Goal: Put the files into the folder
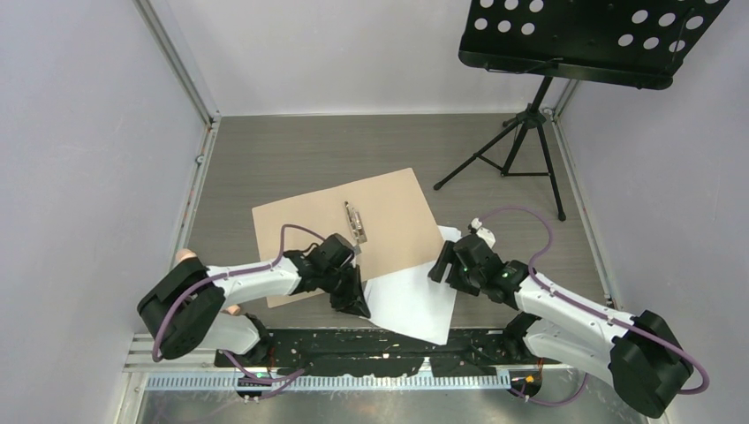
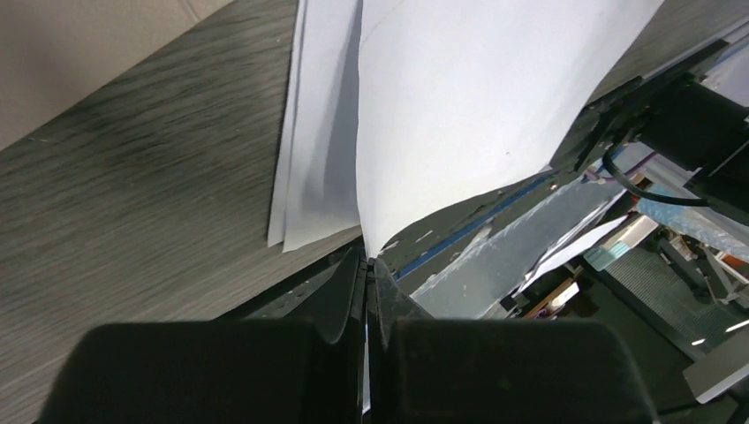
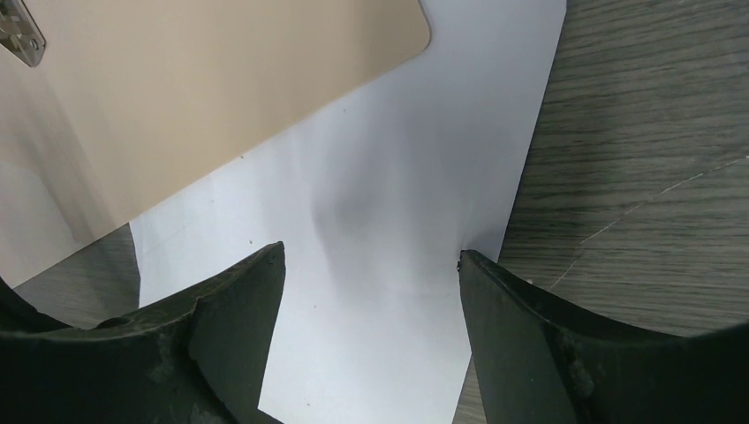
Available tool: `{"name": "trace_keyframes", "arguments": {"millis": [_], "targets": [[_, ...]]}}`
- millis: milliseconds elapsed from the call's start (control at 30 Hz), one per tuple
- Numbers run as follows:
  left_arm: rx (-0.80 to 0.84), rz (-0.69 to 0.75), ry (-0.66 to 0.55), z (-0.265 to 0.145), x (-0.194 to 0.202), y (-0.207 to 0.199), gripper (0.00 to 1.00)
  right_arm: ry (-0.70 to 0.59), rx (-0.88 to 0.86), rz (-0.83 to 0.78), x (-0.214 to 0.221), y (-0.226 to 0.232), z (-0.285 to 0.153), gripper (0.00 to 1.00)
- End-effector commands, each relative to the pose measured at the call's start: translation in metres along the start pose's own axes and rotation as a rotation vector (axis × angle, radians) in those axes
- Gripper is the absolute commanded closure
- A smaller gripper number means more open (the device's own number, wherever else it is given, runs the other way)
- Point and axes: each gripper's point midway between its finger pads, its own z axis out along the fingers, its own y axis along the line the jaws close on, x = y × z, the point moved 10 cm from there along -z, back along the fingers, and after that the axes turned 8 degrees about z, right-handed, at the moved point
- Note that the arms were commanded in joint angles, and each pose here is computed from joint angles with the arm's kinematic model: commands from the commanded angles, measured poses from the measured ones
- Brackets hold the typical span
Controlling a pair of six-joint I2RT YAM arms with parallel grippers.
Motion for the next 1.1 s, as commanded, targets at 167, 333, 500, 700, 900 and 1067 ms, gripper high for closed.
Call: {"name": "trace_keyframes", "arguments": {"millis": [167,333,500,700,900,1067], "targets": [[0.203,0.06,-0.043,-0.04,-0.011,-0.049,1.0,-0.109,-0.008,-0.026,-0.024,0.019,-0.042,0.2],[0.317,0.152,-0.059,-0.076,-0.008,-0.078,1.0,-0.243,-0.061,-0.048,-0.052,0.045,-0.083,0.16],[0.374,0.29,-0.166,-0.13,-0.011,-0.116,1.0,-0.306,-0.137,-0.068,-0.074,0.073,-0.121,0.11],[0.301,0.372,-0.4,-0.191,-0.03,-0.151,1.0,-0.337,-0.147,-0.024,-0.09,0.081,-0.153,0.0],[0.247,0.35,-0.605,-0.222,-0.056,-0.168,1.0,-0.245,-0.098,0.136,-0.086,0.059,-0.166,0.05],[0.258,0.369,-0.728,-0.233,-0.084,-0.189,1.0,-0.046,-0.235,0.219,-0.073,0.06,-0.143,0.05]]}}
